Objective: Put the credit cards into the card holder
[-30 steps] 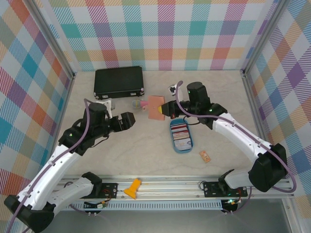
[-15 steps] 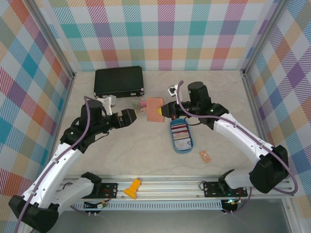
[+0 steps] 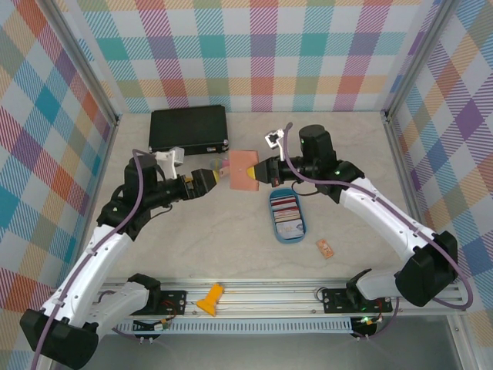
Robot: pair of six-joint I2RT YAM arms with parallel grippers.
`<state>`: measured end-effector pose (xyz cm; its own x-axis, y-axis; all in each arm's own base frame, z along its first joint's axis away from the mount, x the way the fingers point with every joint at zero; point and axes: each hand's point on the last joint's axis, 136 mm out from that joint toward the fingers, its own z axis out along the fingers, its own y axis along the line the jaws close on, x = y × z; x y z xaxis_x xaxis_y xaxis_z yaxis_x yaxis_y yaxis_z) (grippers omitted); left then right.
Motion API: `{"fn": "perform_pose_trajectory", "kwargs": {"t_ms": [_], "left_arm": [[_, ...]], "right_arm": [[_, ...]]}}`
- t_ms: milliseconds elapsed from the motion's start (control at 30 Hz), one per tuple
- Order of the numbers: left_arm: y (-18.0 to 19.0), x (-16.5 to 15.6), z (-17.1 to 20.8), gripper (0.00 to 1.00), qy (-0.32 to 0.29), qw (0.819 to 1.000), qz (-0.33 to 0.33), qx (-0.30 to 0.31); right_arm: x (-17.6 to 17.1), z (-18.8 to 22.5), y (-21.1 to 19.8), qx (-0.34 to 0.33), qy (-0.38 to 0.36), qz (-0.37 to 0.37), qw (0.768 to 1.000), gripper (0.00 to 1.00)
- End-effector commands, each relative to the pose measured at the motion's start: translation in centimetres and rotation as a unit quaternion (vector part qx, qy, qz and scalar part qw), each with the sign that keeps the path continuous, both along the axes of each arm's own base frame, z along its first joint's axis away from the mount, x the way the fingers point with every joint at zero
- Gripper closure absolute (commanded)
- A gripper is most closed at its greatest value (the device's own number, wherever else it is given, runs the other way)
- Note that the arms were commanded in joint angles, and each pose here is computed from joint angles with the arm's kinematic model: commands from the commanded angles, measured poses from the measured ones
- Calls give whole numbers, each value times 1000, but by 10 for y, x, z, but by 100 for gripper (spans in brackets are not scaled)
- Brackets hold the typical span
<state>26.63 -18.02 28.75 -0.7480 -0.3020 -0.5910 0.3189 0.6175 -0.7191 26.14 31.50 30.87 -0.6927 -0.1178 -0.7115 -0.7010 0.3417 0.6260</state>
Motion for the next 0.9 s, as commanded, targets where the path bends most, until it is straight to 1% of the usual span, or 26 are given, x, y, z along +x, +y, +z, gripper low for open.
{"fn": "perform_pose_trajectory", "kwargs": {"t_ms": [0, 100, 200, 267, 367, 400, 433, 467, 500, 533, 600, 767, 833, 867], "left_arm": [[-11, 2, 10, 0, -18, 998, -31, -47], [-13, 4, 13, 1, -18, 998, -31, -61], [-20, 2, 16, 7, -22, 996, -54, -72], [-23, 2, 13, 11, -20, 995, -66, -72], [-25, 5, 4, 12, -12, 995, -69, -73], [-25, 7, 1, 14, -9, 995, -68, -70], [-25, 8, 0, 17, -6, 995, -69, -69], [-26, 9, -2, 23, -3, 995, -71, -67], [-27, 10, -2, 32, -1, 995, -74, -67], [-28, 10, -2, 39, 0, 995, -76, -68], [-30, 11, 0, 49, -2, 994, -83, -71], [-35, 7, -1, 62, 0, 991, -103, -80], [-36, 7, -2, 68, 3, 991, -110, -81], [-37, 6, -2, 74, 3, 990, -113, -81]], "right_arm": [[-2, 18, 3, 24, -7, 15, 1000, 100], [-2, 15, 6, 28, 4, 24, 999, 100], [-3, 14, 9, 34, 11, 32, 999, 100], [-2, 13, 10, 35, 12, 34, 999, 100], [-4, 12, 12, 37, 15, 45, 998, 100], [-5, 11, 12, 38, 15, 49, 998, 100], [-6, 10, 12, 38, 16, 52, 998, 100], [-6, 9, 12, 38, 15, 51, 998, 100], [-6, 8, 12, 38, 16, 50, 998, 100], [-7, 8, 12, 39, 16, 51, 998, 100], [-9, 10, 13, 41, 18, 57, 997, 100], [-10, 12, 12, 45, 19, 59, 997, 100], [-11, 14, 13, 49, 22, 64, 997, 100], [-11, 14, 14, 51, 24, 66, 996, 100]]}}
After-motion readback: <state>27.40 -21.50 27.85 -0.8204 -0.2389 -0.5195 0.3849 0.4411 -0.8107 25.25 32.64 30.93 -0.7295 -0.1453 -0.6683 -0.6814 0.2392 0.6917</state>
